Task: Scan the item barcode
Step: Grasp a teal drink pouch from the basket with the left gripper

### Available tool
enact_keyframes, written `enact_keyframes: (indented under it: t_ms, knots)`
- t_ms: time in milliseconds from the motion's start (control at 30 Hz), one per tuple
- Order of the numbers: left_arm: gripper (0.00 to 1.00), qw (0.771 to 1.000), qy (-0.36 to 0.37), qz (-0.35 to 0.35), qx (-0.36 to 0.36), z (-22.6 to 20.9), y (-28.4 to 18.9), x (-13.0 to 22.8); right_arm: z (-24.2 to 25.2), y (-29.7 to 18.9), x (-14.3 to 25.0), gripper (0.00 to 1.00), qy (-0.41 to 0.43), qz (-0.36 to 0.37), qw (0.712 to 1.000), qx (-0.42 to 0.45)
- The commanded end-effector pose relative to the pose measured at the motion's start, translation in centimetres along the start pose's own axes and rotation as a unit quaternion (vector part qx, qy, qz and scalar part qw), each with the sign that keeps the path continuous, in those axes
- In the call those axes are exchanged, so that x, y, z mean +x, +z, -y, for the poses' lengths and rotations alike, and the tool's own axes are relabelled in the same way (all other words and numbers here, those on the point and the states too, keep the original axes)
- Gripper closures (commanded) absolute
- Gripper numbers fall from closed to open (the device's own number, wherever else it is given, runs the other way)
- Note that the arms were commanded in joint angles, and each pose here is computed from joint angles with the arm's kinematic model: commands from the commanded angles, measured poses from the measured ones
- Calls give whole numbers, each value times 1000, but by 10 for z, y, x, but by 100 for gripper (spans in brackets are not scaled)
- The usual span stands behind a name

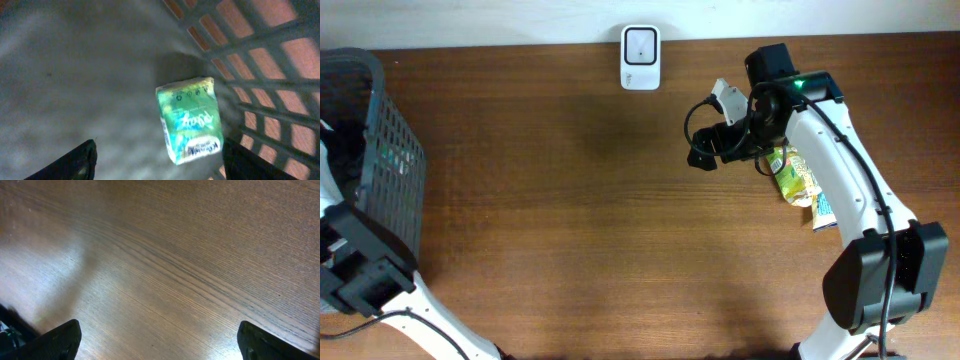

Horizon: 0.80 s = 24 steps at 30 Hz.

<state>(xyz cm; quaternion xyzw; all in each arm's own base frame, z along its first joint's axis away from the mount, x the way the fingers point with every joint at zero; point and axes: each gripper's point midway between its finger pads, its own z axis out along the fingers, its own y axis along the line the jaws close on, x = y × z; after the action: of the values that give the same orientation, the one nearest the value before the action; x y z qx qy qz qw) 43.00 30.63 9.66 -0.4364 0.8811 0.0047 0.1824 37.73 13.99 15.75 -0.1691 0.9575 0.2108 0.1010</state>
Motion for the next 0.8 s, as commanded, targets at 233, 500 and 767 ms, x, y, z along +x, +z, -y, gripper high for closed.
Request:
enact_keyframes:
  t_ms: [233,500,767]
  knots:
    - [34,997,28,-74,-10,11,81,40,-3,2,2,1,4,-9,1000,-8]
    - [64,997,25,-61,-39,0,42,28,-3,2,2,1,4,-9,1000,-7]
    - [63,991,36,124,-23,24,-177,-24,-3,2,2,1,4,-9,1000,-7]
